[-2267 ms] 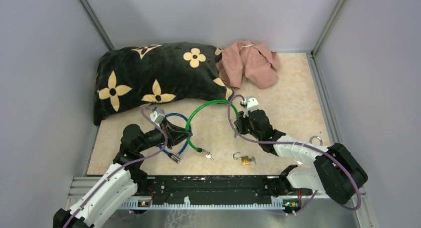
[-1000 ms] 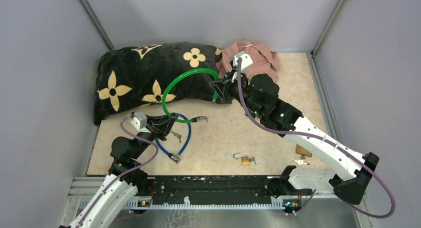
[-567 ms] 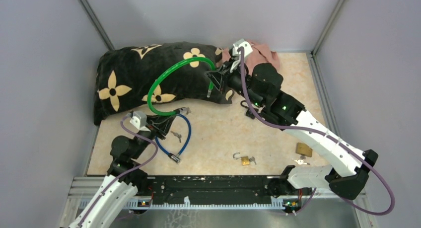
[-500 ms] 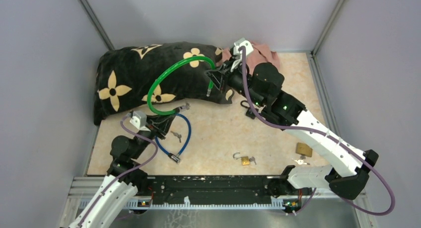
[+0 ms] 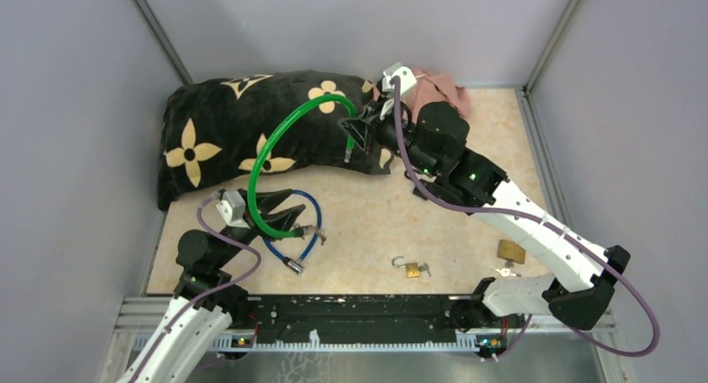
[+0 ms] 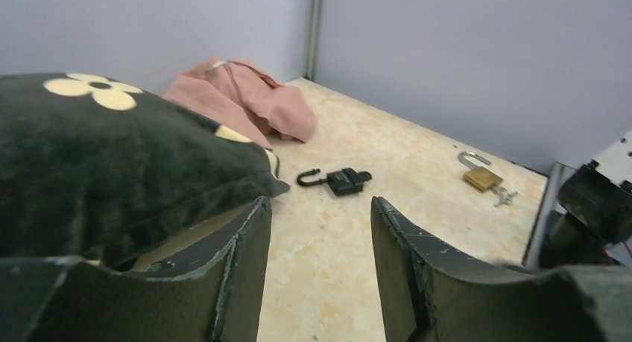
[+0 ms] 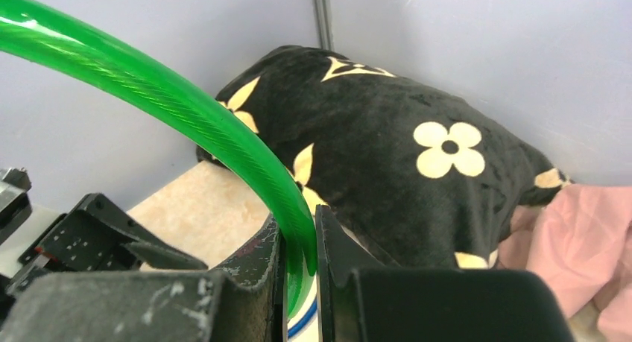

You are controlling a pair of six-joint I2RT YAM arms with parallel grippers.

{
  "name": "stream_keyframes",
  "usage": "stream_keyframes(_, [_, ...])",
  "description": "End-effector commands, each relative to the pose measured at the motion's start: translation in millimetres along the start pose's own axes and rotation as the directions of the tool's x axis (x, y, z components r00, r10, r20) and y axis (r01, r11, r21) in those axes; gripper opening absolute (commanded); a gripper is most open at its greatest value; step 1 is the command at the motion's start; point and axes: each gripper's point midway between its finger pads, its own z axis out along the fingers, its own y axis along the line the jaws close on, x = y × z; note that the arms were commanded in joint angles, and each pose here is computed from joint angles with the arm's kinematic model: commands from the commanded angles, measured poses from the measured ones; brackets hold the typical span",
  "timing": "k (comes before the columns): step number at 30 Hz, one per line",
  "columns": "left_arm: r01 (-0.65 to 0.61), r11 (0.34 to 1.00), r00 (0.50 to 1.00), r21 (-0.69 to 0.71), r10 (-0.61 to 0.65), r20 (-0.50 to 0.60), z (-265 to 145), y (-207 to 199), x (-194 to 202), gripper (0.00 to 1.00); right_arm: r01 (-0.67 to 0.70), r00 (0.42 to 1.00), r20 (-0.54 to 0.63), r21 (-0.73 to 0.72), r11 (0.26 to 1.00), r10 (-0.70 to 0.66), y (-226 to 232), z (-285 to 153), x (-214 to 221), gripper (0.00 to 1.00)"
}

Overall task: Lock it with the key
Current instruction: Lock the lock.

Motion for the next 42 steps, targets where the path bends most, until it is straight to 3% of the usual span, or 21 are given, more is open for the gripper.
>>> stream_keyframes(1, [0.015,0.997,0.999,0.074,-0.012,-0.042,-5,-16,2,0.59,0.019,0.983,0.183,0.034,0.999,-0.025,-1,-11,-70,0.00])
stream_keyframes(5, [-0.016,1.000,0.999,-0.011,0.015,-0.045,-10,0,8,0.65,0.057,0.978,0.192,0.108,0.992,-0.078,-13,-18,-82,0.00])
stream_keyframes(11, [-0.156,0.986,0.982,0.050,0.161,-0.101,-17,-1,32,0.69,0.118,0.971,0.184,0.181,0.976,-0.152,-26,-19,-86,0.00])
stream_keyframes(18, [-0.094,0.996,0.995,0.003,0.094,0.030,-3,1,-7,0.75,0.127,0.976,0.158,0.145,0.981,-0.150,-21,-11,-78,0.00])
stream_keyframes(22, [-0.036,0.998,0.994,0.043,0.032,0.109,2,-10,-33,0.67,0.120,0.979,0.149,0.123,0.985,-0.138,-17,-9,-73,0.00])
stream_keyframes(27, [0.058,0.996,0.991,0.064,-0.065,0.114,4,-17,-40,0.35,0.116,0.983,0.134,0.094,0.989,-0.128,-11,-3,-67,0.00])
stream_keyframes(29, [0.083,0.994,0.989,0.064,-0.090,0.118,4,-18,-44,0.29,0.126,0.982,0.127,0.089,0.988,-0.136,-6,-1,-64,0.00])
stream_keyframes(33, [0.143,0.988,0.980,0.063,-0.150,0.132,2,-20,-50,0.00,0.144,0.981,0.125,0.043,0.989,-0.148,19,5,-61,0.00])
stream_keyframes(38, [0.188,0.982,0.938,0.013,-0.183,0.293,-13,-10,-89,0.00,0.115,0.977,0.196,-0.171,0.978,-0.081,87,6,-73,0.00])
stream_keyframes(42, [0.207,0.978,0.847,0.018,-0.188,0.497,-43,-13,-141,0.00,0.127,0.952,0.307,-0.331,0.935,-0.020,146,2,-95,0.00])
